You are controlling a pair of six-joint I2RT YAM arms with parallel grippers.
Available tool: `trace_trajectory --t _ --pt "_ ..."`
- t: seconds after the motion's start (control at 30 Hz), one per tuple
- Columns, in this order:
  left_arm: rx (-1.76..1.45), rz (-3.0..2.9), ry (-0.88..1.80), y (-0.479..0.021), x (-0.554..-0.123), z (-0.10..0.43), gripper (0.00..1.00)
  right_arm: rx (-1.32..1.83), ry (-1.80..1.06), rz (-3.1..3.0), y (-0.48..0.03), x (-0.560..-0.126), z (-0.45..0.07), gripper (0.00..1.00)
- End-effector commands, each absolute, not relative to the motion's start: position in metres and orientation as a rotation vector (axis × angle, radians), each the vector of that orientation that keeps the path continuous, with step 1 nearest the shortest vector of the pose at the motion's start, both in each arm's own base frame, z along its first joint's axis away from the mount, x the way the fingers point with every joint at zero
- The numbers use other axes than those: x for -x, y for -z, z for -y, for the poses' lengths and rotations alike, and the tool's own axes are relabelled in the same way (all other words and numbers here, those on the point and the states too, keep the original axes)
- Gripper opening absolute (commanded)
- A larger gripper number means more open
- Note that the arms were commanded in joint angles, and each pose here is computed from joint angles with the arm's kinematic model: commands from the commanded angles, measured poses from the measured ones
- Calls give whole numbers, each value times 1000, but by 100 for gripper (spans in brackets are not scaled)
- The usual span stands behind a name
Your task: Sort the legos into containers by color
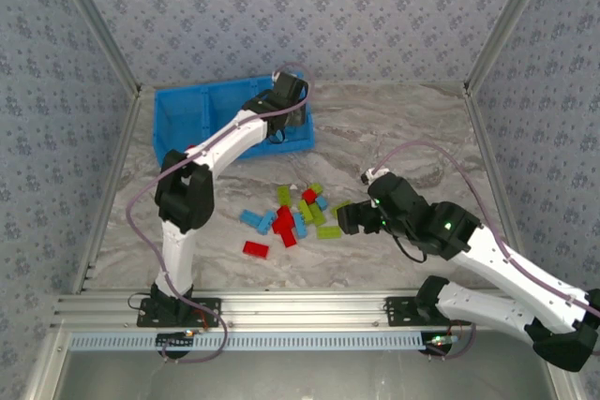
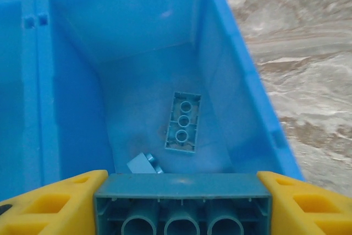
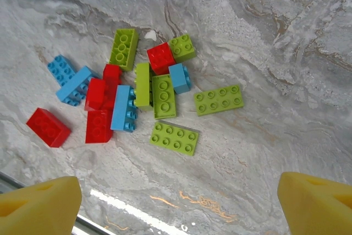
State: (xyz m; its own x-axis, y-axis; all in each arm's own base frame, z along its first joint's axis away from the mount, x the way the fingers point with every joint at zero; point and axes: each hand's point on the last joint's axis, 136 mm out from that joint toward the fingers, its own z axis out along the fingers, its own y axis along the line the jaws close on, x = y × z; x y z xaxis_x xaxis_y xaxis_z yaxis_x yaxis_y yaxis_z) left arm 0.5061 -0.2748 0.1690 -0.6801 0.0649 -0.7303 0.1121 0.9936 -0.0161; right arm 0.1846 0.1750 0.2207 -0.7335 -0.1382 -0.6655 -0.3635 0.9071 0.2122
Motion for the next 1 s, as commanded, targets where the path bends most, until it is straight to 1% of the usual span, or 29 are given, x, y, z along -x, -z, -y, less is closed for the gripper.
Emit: trace_trajectory --t 0.0,0.17,0.27,0.4,0.47,0.53,0.6,0.67,0.73,0.87,0.97 --pt "-191 -2328 112 -185 -491 288 41 301 -423 -2386 -219 -180 -164 95" --pt "-159 -2315 165 -214 -460 287 42 294 -424 -2390 -213 -181 -165 96" --pt "-96 -2378 181 -221 -428 278 42 301 -421 -2388 -214 -183 -167 96" --pt "1 -2516 251 -180 -371 267 43 299 -424 -2378 -214 -185 -169 97" --pt "62 -2577 363 -157 -349 269 43 304 -434 -2372 -210 -187 -173 99" --pt "120 -2591 532 -150 -331 278 43 295 -463 -2350 -206 -194 -182 100" --pt "169 -2554 687 -158 -322 288 43 234 -583 -2319 -204 -205 -200 100" --pt "217 -2493 799 -176 -321 293 43 176 -835 -2236 -203 -212 -231 100" --pt "260 -2444 871 -194 -322 296 43 169 -998 -2143 -202 -216 -252 100" --pt "349 -2380 1022 -223 -321 304 44 184 -1098 -2068 -200 -226 -274 100" --pt "443 -2371 1127 -232 -319 308 44 205 -1110 -2024 -205 -234 -285 100"
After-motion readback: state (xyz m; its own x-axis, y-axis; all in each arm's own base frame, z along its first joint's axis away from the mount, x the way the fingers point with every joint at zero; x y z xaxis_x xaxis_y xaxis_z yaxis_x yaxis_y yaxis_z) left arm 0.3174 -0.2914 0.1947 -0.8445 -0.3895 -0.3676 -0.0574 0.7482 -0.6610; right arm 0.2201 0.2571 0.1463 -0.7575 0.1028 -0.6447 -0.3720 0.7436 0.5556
